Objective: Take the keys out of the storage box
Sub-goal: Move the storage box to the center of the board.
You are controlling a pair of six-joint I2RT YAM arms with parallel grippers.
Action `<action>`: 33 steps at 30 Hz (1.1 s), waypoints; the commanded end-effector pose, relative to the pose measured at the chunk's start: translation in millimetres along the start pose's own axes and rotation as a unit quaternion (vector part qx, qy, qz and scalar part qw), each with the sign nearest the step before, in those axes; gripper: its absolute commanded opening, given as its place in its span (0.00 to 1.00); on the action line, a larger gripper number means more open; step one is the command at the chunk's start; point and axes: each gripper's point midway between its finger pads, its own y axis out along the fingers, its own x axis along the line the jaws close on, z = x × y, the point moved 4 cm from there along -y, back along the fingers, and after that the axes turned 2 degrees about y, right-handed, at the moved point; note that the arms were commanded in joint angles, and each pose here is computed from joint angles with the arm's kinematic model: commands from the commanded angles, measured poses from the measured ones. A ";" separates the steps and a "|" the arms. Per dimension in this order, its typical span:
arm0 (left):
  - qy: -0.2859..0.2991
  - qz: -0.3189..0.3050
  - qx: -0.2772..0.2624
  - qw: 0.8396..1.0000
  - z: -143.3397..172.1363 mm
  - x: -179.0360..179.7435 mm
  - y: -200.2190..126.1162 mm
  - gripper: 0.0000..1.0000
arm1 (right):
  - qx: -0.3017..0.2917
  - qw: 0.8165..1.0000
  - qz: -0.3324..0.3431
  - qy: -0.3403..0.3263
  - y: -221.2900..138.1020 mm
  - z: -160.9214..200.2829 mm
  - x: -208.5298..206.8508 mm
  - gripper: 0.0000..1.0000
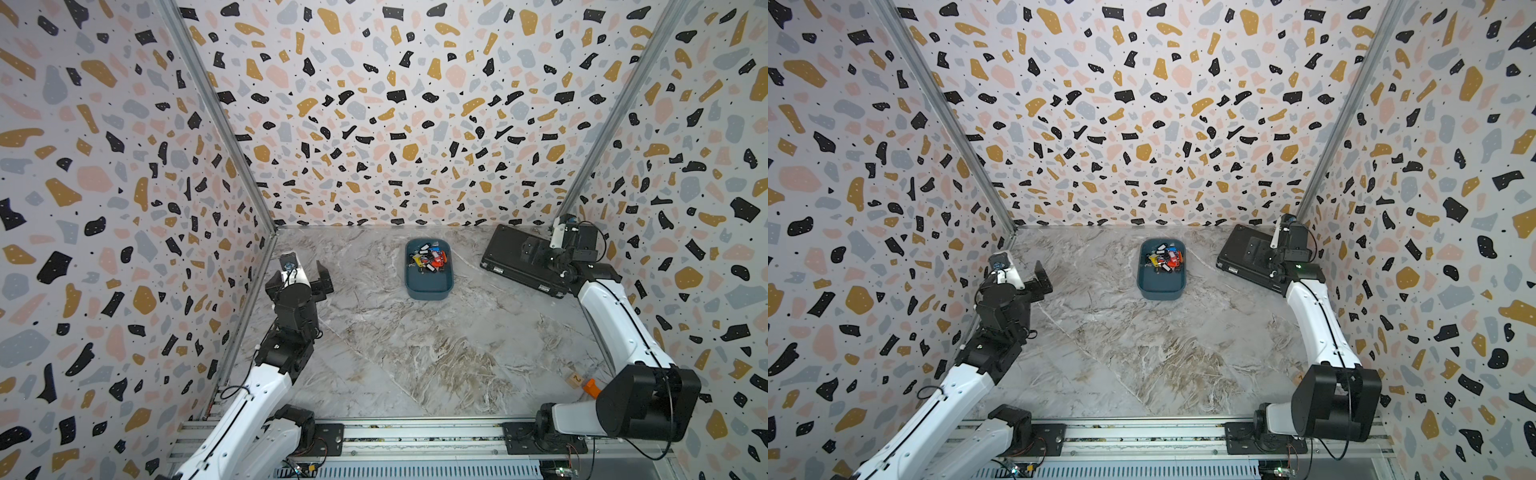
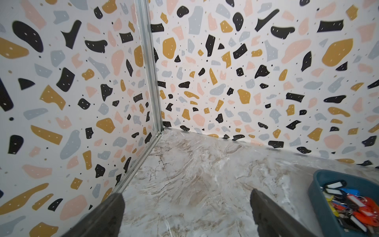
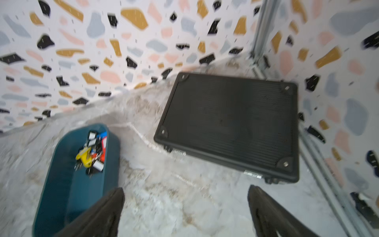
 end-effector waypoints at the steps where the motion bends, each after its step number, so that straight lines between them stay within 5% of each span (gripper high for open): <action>1: 0.037 0.042 0.159 0.986 38.7 -7.9 -11.1 1.00 | 0.155 0.986 -0.054 0.006 -15.1 53.3 18.8 0.99; 8: 0.033 0.138 0.333 0.932 34.4 -59.6 6.8 1.00 | 0.177 0.981 -0.076 -0.023 -46.8 45.8 44.9 0.85; 16: 0.028 0.204 0.462 0.862 32.3 -130.2 66.1 0.99 | 0.198 0.977 -0.073 -0.029 -74.8 67.0 40.8 0.87; 20: 0.036 0.249 0.514 0.820 51.3 -181.7 87.3 0.90 | 0.196 0.977 -0.078 -0.026 -85.5 74.9 40.3 0.85; 26: 0.069 0.279 0.519 0.805 69.7 -244.9 92.5 0.89 | 0.197 0.977 -0.082 -0.022 -89.2 82.7 39.2 0.82; 33: 0.050 0.272 0.537 0.797 100.7 -271.4 103.9 0.84 | 0.201 0.975 -0.087 -0.020 -87.6 85.4 40.0 0.82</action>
